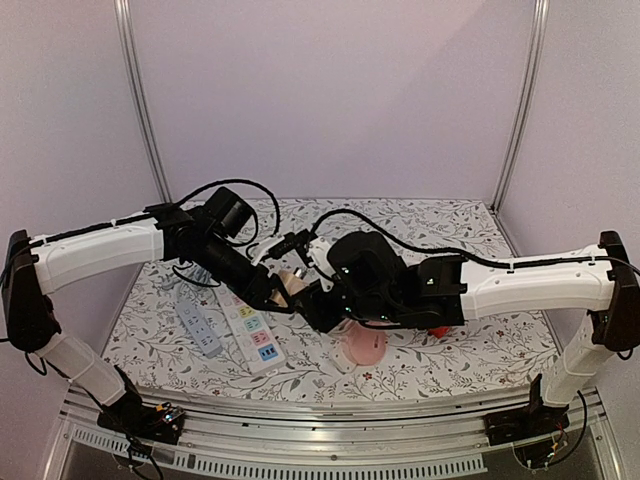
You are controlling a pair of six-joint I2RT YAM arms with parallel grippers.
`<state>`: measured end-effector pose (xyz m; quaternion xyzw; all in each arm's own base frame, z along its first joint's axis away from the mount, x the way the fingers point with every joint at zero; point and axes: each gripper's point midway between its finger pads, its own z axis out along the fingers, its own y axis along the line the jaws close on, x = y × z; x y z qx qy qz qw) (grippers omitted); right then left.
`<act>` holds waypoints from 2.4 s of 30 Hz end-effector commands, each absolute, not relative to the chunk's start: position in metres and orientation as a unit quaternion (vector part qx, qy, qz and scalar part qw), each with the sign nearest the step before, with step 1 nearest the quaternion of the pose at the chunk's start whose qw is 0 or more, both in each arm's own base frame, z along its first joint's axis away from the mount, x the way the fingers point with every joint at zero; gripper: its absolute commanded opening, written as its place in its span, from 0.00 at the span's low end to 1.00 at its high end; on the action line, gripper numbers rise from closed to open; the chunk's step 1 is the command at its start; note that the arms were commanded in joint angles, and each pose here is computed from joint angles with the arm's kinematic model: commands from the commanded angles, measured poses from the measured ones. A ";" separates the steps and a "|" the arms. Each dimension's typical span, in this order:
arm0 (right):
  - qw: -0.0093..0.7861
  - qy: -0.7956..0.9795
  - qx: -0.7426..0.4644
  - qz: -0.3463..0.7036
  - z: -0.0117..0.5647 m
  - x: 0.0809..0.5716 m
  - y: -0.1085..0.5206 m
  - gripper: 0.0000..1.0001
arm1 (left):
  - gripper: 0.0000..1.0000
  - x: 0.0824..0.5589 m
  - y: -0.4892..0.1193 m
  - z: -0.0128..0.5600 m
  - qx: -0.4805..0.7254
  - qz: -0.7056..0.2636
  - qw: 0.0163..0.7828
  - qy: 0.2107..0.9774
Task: Pull the plug off the socket
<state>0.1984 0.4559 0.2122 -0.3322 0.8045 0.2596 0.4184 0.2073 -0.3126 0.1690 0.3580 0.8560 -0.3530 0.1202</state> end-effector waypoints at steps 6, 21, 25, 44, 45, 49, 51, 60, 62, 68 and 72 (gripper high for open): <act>0.410 0.811 -0.363 0.204 0.195 0.202 0.452 0.39 | 0.03 0.194 -0.338 0.204 0.405 -0.423 0.141 0.798; 0.462 0.822 -0.300 0.142 0.199 0.231 0.430 0.00 | 0.02 0.188 -0.340 0.205 0.416 -0.428 0.137 0.790; 0.448 0.820 -0.274 0.230 0.202 0.235 0.422 0.00 | 0.00 0.183 -0.342 0.206 0.424 -0.434 0.134 0.784; 0.507 0.774 -0.336 0.178 0.224 0.190 0.448 0.00 | 0.00 0.224 -0.326 0.178 0.344 -0.387 0.128 0.846; 0.511 0.766 -0.350 0.172 0.225 0.183 0.451 0.00 | 0.00 0.225 -0.325 0.176 0.340 -0.386 0.125 0.848; 0.519 0.750 -0.379 0.153 0.224 0.174 0.458 0.00 | 0.00 0.227 -0.324 0.171 0.333 -0.384 0.118 0.853; 0.522 0.750 -0.378 0.148 0.224 0.175 0.458 0.00 | 0.00 0.227 -0.324 0.170 0.333 -0.385 0.116 0.853; 0.493 0.785 -0.316 0.203 0.221 0.203 0.435 0.00 | 0.00 0.206 -0.335 0.184 0.382 -0.406 0.122 0.821; 0.494 0.790 -0.303 0.200 0.219 0.210 0.428 0.00 | 0.00 0.195 -0.339 0.187 0.402 -0.409 0.119 0.810; 0.487 0.792 -0.301 0.210 0.220 0.213 0.427 0.00 | 0.00 0.188 -0.342 0.187 0.415 -0.404 0.117 0.807; 0.464 0.774 -0.351 0.250 0.224 0.194 0.440 0.00 | 0.00 0.203 -0.337 0.180 0.383 -0.399 0.112 0.826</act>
